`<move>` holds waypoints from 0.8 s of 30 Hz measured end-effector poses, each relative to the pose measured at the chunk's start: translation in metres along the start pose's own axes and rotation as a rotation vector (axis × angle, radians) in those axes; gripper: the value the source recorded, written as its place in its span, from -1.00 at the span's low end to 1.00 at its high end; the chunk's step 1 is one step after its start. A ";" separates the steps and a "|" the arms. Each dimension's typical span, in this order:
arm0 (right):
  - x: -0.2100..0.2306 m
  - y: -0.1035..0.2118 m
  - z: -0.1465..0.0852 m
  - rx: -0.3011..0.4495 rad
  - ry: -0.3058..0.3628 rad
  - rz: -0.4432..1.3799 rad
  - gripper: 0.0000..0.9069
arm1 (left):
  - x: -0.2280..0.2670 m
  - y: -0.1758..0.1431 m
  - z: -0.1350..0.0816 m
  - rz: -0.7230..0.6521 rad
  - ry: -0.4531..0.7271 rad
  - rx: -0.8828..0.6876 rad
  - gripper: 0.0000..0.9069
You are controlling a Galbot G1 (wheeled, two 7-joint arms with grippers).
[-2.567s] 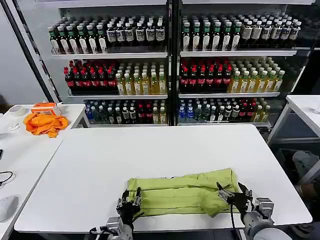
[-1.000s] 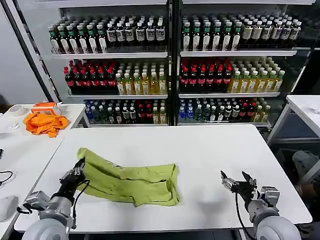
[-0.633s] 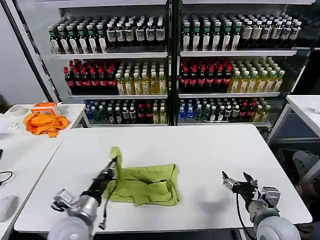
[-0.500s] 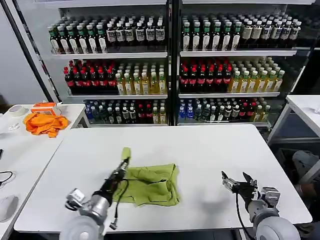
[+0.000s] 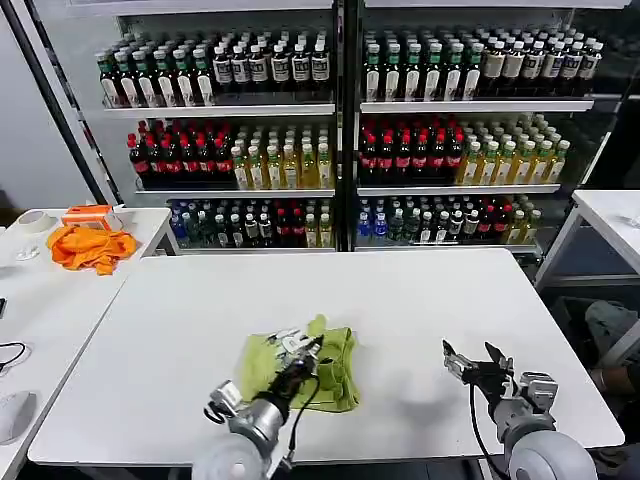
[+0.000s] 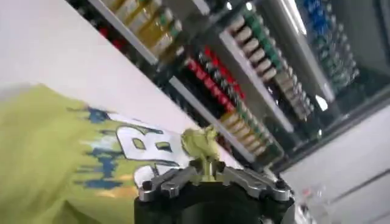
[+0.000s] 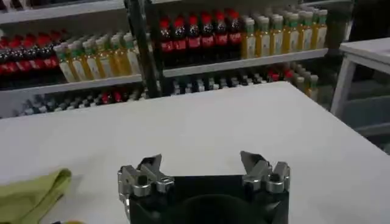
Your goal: Fold and organize the clothes.
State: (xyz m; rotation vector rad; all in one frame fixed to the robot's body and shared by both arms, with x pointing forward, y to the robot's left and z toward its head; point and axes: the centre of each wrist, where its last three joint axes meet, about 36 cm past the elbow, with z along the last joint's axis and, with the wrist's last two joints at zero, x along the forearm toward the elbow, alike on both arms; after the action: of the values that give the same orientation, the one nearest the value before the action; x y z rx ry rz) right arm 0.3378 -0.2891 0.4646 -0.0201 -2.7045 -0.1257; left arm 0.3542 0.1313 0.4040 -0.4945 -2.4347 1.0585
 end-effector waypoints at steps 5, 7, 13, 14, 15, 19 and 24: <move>0.000 0.002 0.001 0.005 0.000 0.000 1.00 | -0.006 -0.005 0.008 0.004 0.003 -0.033 1.00; 0.001 0.002 0.001 0.007 0.000 -0.002 1.00 | -0.006 -0.005 0.009 -0.002 0.000 -0.046 1.00; 0.001 0.003 0.000 0.013 -0.005 -0.007 1.00 | 0.007 -0.001 0.004 -0.045 -0.035 -0.101 1.00; 0.001 0.003 0.000 0.013 -0.006 -0.007 1.00 | 0.011 0.001 0.001 -0.058 -0.048 -0.114 1.00; 0.001 0.003 0.000 0.013 -0.006 -0.008 1.00 | 0.014 0.004 -0.001 -0.072 -0.059 -0.126 1.00; 0.001 0.004 0.001 0.012 -0.005 -0.011 1.00 | 0.030 0.021 -0.009 -0.149 -0.092 -0.176 1.00; 0.001 0.005 0.002 0.012 -0.003 -0.013 1.00 | 0.045 0.041 -0.015 -0.242 -0.113 -0.230 1.00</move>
State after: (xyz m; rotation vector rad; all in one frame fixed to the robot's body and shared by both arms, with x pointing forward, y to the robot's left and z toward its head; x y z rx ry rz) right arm 0.3358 -0.2838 0.4635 0.0002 -2.7089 -0.1138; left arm 0.3300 0.1884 0.3936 -0.2058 -2.6498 0.7294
